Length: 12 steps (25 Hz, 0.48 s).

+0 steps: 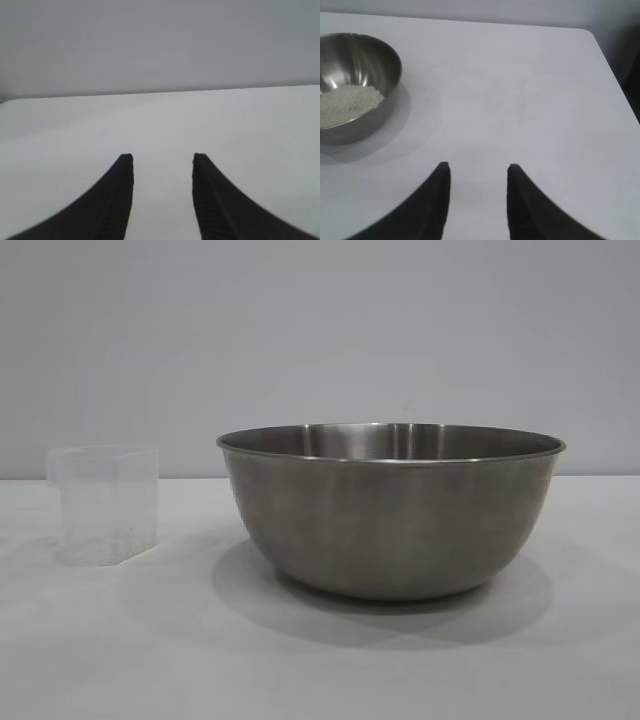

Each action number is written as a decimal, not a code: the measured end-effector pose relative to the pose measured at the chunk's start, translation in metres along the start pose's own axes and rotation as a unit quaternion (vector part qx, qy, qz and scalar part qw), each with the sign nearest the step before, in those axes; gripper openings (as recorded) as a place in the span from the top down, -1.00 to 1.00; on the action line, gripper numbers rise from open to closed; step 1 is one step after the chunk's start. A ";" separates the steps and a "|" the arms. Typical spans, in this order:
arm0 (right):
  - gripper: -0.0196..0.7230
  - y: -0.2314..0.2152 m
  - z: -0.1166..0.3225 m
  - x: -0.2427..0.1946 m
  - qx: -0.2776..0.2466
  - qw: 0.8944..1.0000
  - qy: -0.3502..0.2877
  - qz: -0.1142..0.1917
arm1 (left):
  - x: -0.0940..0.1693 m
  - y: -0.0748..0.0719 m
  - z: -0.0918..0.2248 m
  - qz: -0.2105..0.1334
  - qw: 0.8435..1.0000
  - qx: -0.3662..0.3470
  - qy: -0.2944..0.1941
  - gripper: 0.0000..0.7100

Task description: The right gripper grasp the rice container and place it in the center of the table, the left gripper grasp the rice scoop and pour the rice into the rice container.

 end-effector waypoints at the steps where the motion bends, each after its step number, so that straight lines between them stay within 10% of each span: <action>1: 0.29 0.000 0.000 0.000 0.000 1.000 0.000 0.000 | 0.010 0.003 -0.002 -0.010 1.000 0.003 0.003 0.38; 8: 0.29 0.000 0.000 0.000 0.000 1.000 0.000 0.000 | 0.073 0.018 0.010 -0.063 0.995 0.057 0.049 0.38; 12: 0.29 0.000 0.000 0.000 0.000 1.000 0.000 0.000 | 0.095 0.006 0.024 -0.035 0.994 0.058 0.082 0.38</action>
Point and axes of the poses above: a point on each arm's last joint axis where the gripper is mounted, x pointing back along that axis away from the gripper, y along the wrist's bending axis when the last joint is at zero, z = x × y, the point moved 8 cm from there along -x, pointing out along that axis toward the gripper, and after that the axes turned 9 degrees about -x, right-handed, at the moved point
